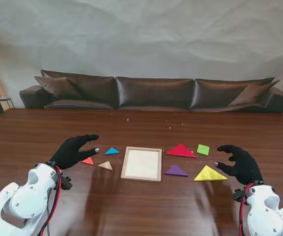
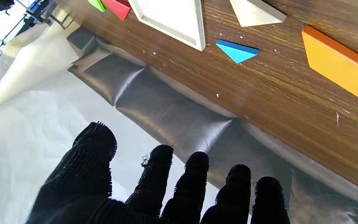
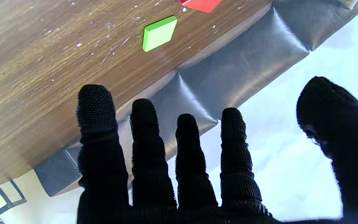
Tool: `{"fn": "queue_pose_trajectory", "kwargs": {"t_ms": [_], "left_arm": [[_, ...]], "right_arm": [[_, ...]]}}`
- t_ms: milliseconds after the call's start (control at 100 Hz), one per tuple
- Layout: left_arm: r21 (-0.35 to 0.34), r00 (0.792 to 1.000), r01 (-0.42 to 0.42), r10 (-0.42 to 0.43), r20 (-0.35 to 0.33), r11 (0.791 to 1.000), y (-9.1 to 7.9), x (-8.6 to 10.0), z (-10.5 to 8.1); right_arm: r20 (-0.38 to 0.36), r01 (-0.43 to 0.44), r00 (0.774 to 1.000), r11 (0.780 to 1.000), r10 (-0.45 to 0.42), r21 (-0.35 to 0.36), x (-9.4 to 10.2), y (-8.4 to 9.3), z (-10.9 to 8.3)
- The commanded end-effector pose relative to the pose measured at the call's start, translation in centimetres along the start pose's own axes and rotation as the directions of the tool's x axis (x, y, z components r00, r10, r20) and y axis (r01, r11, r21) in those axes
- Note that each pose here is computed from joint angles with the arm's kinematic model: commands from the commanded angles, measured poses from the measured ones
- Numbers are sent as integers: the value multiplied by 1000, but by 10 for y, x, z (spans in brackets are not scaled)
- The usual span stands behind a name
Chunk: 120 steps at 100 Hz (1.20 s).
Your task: Assemble the tangram pieces into a square
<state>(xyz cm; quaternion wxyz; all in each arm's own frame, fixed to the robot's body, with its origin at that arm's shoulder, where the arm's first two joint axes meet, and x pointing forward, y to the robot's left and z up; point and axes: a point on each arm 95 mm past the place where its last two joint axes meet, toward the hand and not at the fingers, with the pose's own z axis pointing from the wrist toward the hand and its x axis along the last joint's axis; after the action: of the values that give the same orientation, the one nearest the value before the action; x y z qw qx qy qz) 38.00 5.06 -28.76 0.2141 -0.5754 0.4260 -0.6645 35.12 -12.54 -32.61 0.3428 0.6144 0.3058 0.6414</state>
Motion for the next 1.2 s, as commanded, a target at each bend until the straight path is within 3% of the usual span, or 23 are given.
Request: {"fn": "queue_pose_trajectory", "kwargs": {"t_ms": [0,220,340,540,780,1010,1190], "left_arm": [[-22,1000,3,-3,1,1000,3,2,1],[-40,1000,-2,3,12,999,5,1,3],[-53,1000,-5,6,14,999,7,2,5],[-77,1000,-12,13,13,997,10,3,8],[-116,1000,-7,9,17,993,15,1,14],[-144,1000,-8,9,10,990,19,2,18],[-150,1000,-7,8,7,989,20,3,18]], "right_arm": [[-6,9,1000,1000,-9,26,2,-3,-2],[-22,40,999,997,-39,60,7,-7,2],[-44,131,991,986,-127,107,12,-13,7],[-81,366,930,917,-358,157,15,-25,27],[-125,502,865,836,-486,220,13,-41,43],[-125,531,847,811,-517,246,5,-62,54],[-133,560,827,778,-546,284,-7,-69,59]]}}
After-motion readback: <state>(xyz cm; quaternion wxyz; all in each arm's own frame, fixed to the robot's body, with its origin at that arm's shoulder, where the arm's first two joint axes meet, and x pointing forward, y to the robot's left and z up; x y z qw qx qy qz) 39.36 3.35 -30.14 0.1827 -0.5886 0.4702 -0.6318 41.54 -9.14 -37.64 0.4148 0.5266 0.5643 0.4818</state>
